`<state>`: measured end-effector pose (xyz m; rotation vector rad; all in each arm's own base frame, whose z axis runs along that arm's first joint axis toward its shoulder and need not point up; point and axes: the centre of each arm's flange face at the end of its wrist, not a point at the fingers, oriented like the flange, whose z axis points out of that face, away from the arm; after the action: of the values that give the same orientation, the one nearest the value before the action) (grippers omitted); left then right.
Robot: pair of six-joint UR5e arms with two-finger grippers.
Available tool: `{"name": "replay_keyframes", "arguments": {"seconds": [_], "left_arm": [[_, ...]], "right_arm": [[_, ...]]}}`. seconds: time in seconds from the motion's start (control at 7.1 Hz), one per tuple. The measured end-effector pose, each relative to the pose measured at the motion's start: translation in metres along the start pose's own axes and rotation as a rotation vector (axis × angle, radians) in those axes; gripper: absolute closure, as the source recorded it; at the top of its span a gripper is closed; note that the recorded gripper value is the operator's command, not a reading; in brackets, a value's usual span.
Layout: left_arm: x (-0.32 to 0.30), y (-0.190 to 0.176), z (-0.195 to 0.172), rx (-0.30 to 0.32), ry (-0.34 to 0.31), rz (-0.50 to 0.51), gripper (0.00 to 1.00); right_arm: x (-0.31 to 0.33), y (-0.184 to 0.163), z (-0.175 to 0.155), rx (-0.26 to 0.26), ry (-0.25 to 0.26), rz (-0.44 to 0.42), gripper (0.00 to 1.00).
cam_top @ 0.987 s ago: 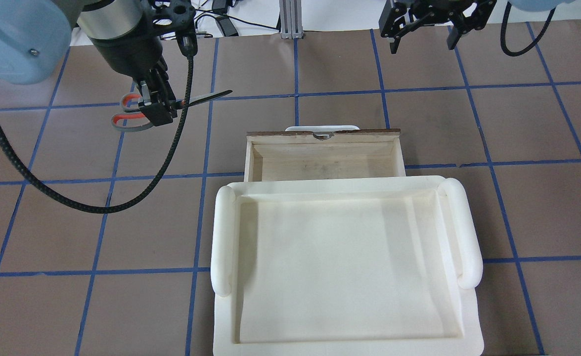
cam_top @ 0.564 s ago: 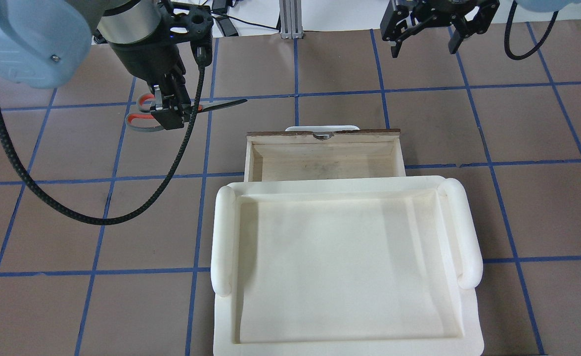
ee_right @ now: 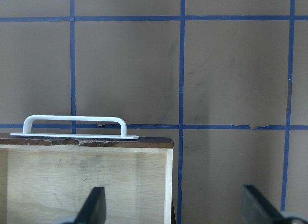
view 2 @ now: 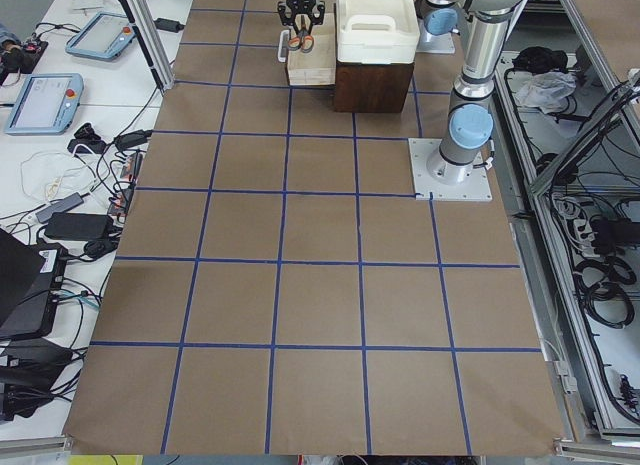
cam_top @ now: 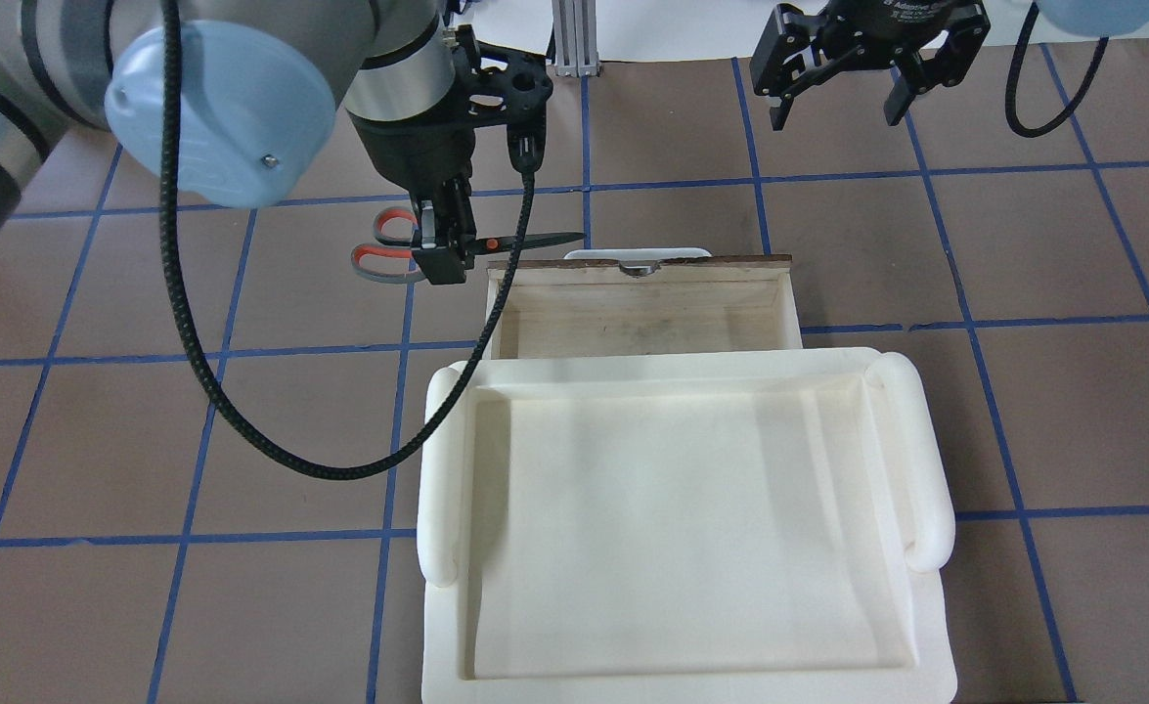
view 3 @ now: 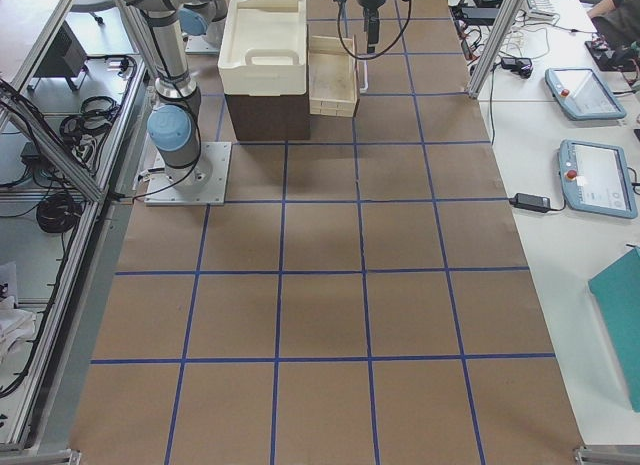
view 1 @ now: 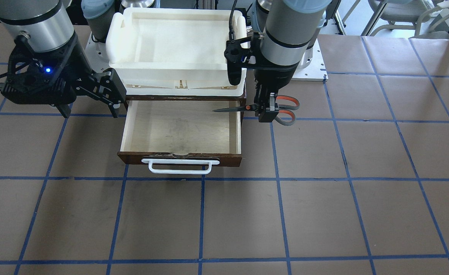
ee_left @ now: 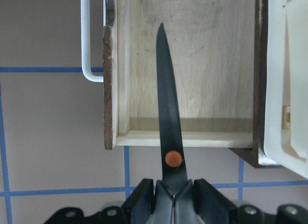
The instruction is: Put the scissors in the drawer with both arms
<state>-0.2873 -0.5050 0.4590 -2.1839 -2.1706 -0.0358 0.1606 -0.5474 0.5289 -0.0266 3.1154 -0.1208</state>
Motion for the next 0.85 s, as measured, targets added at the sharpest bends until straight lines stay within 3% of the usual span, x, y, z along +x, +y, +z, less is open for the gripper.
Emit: {"name": "replay_keyframes", "arguments": {"seconds": [0.85], "left_arm": [[-0.003,-0.111,0.094,0.008,0.063,0.032,0.8]], "right_arm": [[0.002,0.003,0.004,-0.006,-0.003,0.004,0.0]]}}
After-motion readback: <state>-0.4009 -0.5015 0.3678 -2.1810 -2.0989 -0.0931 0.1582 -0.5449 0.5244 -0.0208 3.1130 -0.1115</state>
